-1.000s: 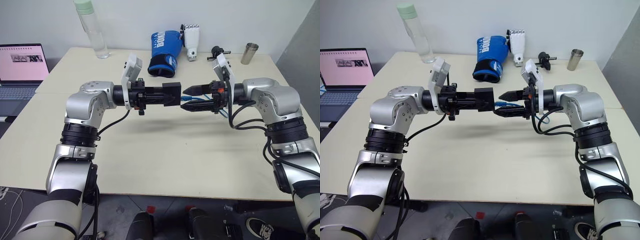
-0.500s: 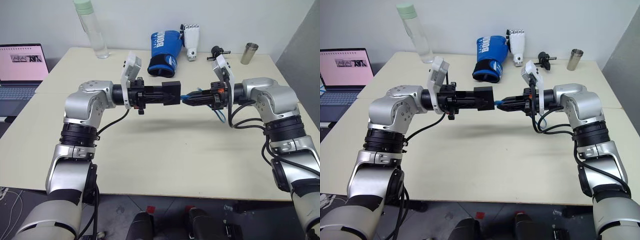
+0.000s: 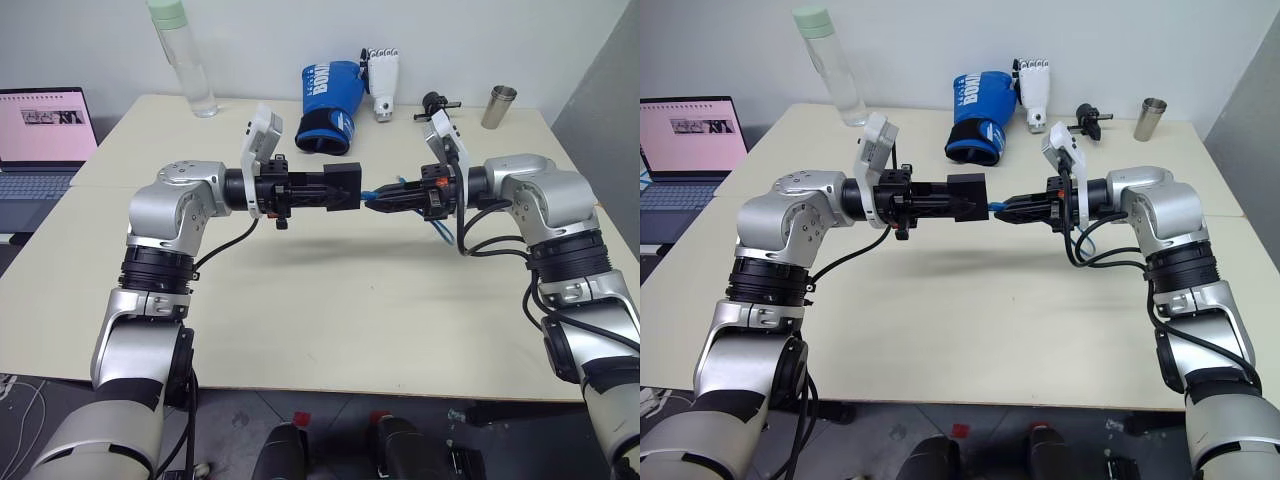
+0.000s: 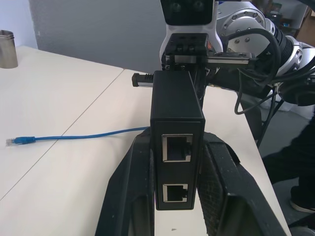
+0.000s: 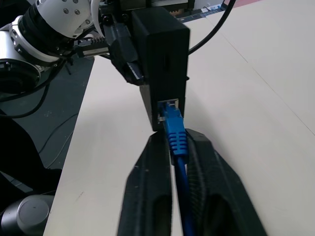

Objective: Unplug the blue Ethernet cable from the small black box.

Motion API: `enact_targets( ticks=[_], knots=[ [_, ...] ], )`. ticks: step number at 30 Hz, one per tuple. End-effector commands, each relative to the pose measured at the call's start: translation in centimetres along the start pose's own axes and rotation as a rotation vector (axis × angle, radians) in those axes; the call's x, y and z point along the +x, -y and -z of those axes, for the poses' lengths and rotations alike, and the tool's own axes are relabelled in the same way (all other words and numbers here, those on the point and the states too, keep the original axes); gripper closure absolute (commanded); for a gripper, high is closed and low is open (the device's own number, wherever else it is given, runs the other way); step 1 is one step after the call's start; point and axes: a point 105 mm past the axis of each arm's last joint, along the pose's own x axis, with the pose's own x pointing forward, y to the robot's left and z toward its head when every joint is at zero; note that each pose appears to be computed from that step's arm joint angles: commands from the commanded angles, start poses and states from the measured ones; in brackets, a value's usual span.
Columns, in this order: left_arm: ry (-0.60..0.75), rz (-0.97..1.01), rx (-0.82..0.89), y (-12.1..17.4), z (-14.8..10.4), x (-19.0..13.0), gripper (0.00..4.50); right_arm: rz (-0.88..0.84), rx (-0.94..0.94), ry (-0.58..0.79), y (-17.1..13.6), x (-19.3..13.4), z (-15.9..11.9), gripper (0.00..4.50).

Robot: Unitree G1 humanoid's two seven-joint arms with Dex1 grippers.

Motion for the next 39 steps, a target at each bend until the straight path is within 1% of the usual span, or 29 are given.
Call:
enact_targets(
  ticks=[1, 11, 27, 28, 29, 30, 34, 35, 39],
  knots=[
    [0.01, 0.02, 0.06, 0.47, -1.35, 0.12, 3.7, -0.026, -0.053, 0.017, -0.6, -0.16, -1.84, 2.89],
    [0.009, 0.024, 0.061, 0.52, -1.25, 0.23, 3.7, -0.037, -0.036, 0.031, -0.53, 0.11, -2.4, 2.89],
    [0.013, 0.018, 0.063, 0.39, -1.29, 0.12, 3.7, -0.033, -0.064, -0.006, -0.14, 0.06, -1.52, 2.89],
    [0.013, 0.018, 0.062, 0.4, -1.3, 0.12, 3.7, -0.032, -0.061, 0.0, -0.11, 0.07, -1.6, 3.26],
    [0.012, 0.019, 0.063, 0.4, -1.29, 0.12, 3.7, -0.032, -0.058, 0.005, -0.1, 0.08, -1.69, 3.27],
    [0.012, 0.019, 0.063, 0.4, -1.29, 0.13, 3.7, -0.033, -0.056, 0.009, -0.11, 0.09, -1.76, 3.44],
    [0.011, 0.019, 0.063, 0.41, -1.27, 0.12, 3.7, -0.035, -0.049, 0.015, -0.11, 0.05, -1.91, 4.37],
    [0.01, 0.019, 0.063, 0.42, -1.26, 0.11, 3.7, -0.036, -0.046, 0.018, -0.1, 0.01, -1.98, 4.48],
    [0.006, 0.019, 0.061, 0.42, -1.16, 0.15, 3.7, -0.041, -0.037, 0.025, -0.13, -0.12, -2.18, 4.49]
  ],
)
